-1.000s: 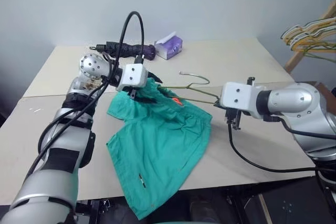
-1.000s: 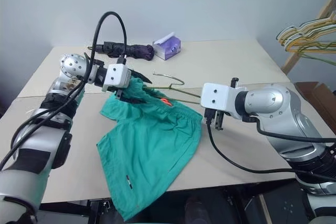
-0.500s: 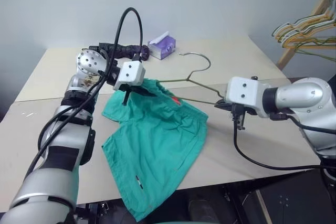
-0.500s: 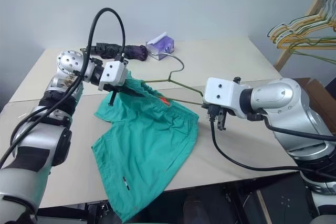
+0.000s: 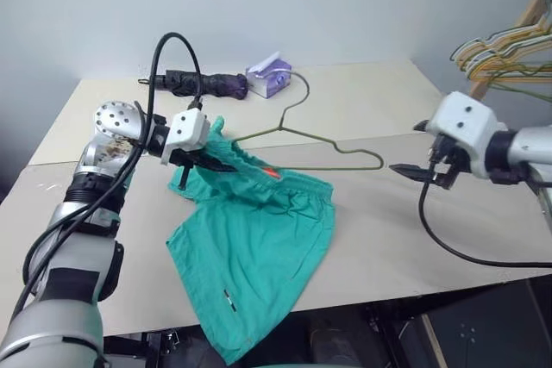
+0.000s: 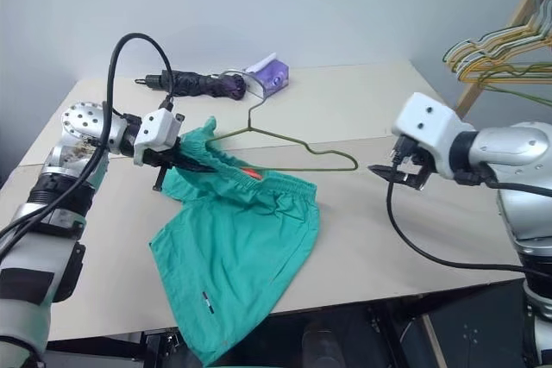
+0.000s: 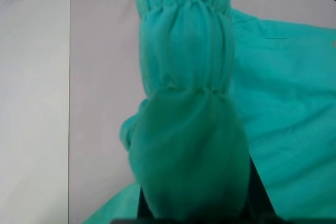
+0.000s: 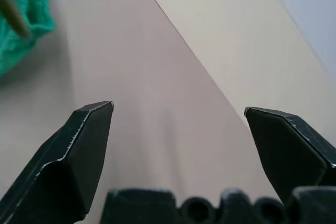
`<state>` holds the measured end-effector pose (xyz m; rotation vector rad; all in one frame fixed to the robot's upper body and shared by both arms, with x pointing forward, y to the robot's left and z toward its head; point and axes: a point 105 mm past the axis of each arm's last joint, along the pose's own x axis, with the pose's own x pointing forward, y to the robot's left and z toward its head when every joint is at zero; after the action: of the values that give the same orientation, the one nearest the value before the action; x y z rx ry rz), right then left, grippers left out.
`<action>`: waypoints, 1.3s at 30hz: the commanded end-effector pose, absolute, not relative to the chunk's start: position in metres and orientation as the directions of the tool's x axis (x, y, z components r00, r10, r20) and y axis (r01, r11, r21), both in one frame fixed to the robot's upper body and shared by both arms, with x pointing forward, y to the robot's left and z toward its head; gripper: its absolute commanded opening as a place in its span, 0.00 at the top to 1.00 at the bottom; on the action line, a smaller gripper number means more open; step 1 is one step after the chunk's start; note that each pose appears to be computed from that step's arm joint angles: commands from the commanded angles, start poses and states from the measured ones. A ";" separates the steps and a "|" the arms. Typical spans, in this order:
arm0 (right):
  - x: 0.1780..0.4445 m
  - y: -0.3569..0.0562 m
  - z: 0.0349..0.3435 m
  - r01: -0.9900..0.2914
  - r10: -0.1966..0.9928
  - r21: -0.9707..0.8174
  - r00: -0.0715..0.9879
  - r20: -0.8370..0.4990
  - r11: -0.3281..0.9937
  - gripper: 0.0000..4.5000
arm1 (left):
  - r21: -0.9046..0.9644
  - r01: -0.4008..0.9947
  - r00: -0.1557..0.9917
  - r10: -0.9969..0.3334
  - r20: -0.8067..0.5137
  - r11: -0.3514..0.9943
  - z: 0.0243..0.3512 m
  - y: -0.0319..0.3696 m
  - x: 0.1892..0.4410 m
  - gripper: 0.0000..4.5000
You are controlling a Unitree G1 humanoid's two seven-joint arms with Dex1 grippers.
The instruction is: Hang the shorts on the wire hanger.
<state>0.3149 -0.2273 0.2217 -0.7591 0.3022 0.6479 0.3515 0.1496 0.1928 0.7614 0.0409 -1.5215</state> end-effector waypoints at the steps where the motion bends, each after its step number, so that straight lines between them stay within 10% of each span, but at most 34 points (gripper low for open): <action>1: 0.302 -0.239 0.218 -0.639 0.473 -0.427 0.766 -0.435 0.640 0.01 | 0.450 0.888 0.126 -0.891 -0.435 -0.094 0.207 0.155 0.352 1.00; 21: 0.321 -0.121 0.111 -0.695 0.715 0.198 0.621 -0.321 0.692 0.01 | 0.445 0.892 0.139 -0.893 -0.429 -0.075 0.209 0.156 0.352 1.00; 35: 0.326 -0.132 0.136 -0.671 0.722 0.271 0.665 -0.192 0.690 0.99 | 0.425 0.903 0.151 -0.876 -0.459 -0.067 0.203 0.164 0.350 1.00; 39: 0.323 -0.149 0.143 -0.658 0.705 0.260 0.685 -0.183 0.707 0.99 | 0.422 0.906 0.175 -0.867 -0.466 -0.044 0.200 0.170 0.352 1.00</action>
<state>0.3246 -0.1384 0.1268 0.1926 0.3376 0.7835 0.3505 0.1604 0.1918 0.7319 0.0795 -1.4763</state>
